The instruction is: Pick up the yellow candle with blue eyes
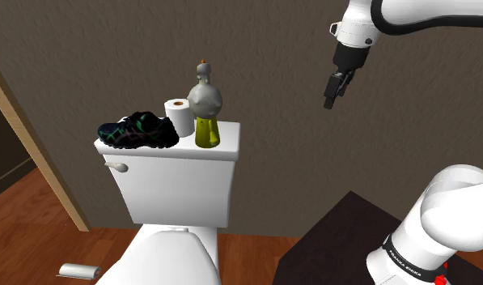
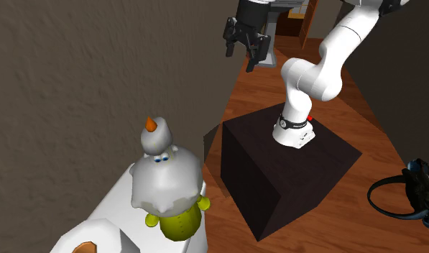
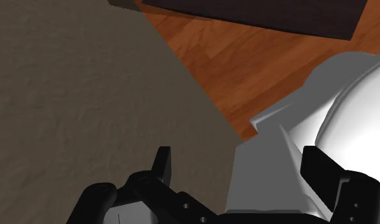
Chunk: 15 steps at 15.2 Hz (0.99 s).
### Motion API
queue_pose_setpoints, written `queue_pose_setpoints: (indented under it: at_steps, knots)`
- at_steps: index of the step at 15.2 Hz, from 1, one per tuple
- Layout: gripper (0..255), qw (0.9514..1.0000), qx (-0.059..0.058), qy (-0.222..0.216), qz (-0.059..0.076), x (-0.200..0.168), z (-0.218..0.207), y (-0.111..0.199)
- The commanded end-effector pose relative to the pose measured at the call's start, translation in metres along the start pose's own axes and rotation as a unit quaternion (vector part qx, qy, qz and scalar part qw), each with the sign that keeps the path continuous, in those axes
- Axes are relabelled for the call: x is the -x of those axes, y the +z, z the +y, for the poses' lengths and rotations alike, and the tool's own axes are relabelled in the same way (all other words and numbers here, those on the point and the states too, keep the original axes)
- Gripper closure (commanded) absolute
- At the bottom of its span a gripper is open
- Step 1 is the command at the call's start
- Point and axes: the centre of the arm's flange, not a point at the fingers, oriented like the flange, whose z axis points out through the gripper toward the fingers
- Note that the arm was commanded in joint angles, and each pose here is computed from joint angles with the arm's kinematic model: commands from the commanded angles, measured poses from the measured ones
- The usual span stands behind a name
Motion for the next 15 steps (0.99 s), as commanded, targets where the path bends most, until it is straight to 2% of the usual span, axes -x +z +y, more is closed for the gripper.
queue_pose_setpoints:
  at_steps: [1, 15]
  knots:
    - [0, 1.0000, 0.000, 0.000, 0.000, 0.000, 0.000, 0.000]
    - [0, 0.9980, -0.010, 0.022, 0.058, -0.137, -0.092, -0.032]
